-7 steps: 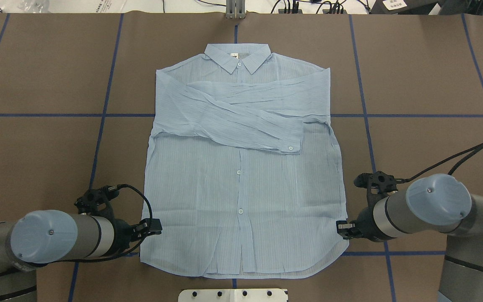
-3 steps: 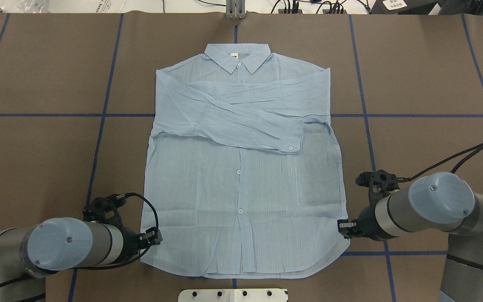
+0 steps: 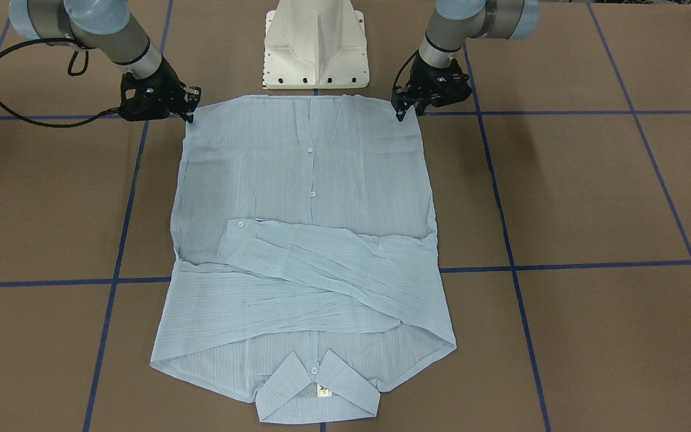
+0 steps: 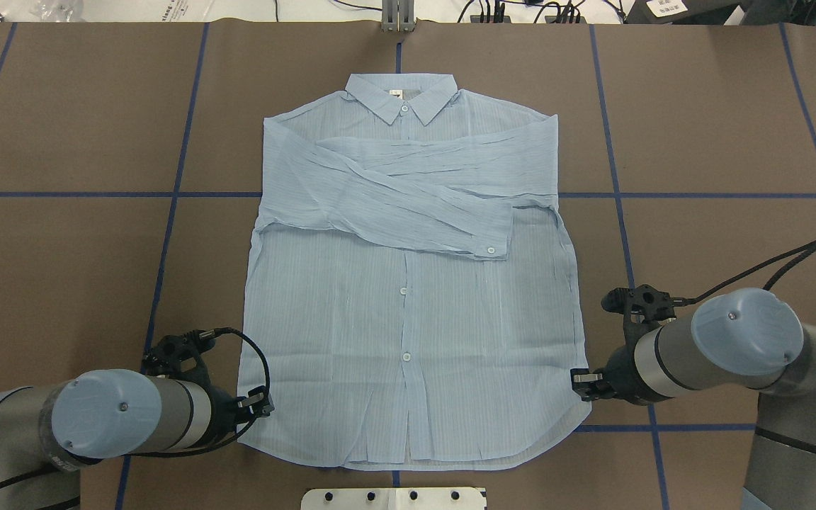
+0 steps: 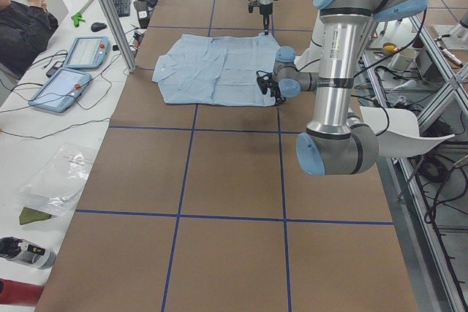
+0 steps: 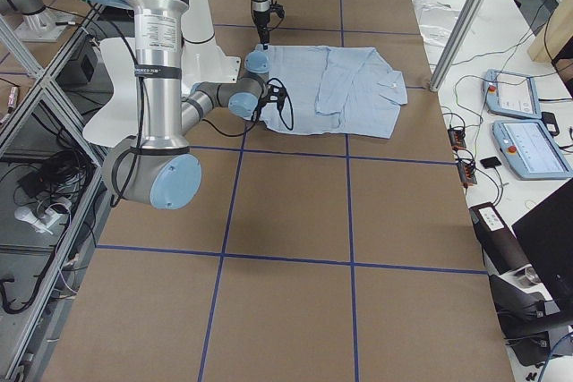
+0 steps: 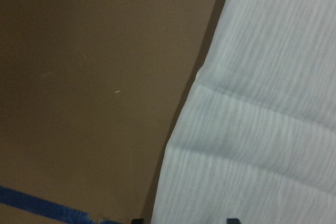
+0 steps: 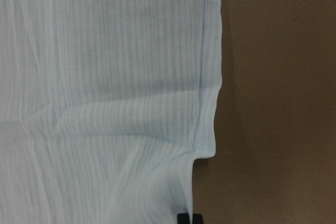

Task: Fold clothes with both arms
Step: 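Move the left gripper to the hem corner nearest it and grasp both hem corners, then hold both hem corners closed with both grippers and begin lifting them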

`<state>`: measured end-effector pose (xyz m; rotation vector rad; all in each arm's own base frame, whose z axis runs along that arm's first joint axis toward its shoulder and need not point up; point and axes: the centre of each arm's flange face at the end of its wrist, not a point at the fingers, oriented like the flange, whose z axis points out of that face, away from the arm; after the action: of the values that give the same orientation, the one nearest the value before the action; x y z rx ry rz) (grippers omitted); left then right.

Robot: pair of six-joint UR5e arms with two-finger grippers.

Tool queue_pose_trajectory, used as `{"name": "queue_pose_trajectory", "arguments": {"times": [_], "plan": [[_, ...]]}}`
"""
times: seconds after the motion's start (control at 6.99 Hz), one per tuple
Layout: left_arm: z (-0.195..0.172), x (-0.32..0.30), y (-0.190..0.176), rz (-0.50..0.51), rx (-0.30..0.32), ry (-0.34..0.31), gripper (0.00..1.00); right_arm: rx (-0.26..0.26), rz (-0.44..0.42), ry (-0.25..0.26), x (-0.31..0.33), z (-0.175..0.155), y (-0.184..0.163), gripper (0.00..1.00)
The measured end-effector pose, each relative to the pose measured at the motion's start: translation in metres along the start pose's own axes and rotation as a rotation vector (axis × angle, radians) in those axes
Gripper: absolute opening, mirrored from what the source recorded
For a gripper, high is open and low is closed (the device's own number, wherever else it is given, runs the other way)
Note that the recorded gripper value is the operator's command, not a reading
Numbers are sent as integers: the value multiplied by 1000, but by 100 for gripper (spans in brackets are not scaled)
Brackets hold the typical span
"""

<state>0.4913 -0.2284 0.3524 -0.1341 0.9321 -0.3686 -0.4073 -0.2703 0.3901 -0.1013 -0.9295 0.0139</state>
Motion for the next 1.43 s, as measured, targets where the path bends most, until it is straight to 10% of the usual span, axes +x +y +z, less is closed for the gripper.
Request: {"name": "queue_pose_trajectory", "arguments": {"times": [0.86, 1.43], "plan": [[4, -2, 2, 1, 2, -28, 40, 1, 1, 1, 1, -1, -1, 0], [4, -2, 4, 4, -1, -27, 0, 2, 3, 2, 2, -1, -2, 0]]}}
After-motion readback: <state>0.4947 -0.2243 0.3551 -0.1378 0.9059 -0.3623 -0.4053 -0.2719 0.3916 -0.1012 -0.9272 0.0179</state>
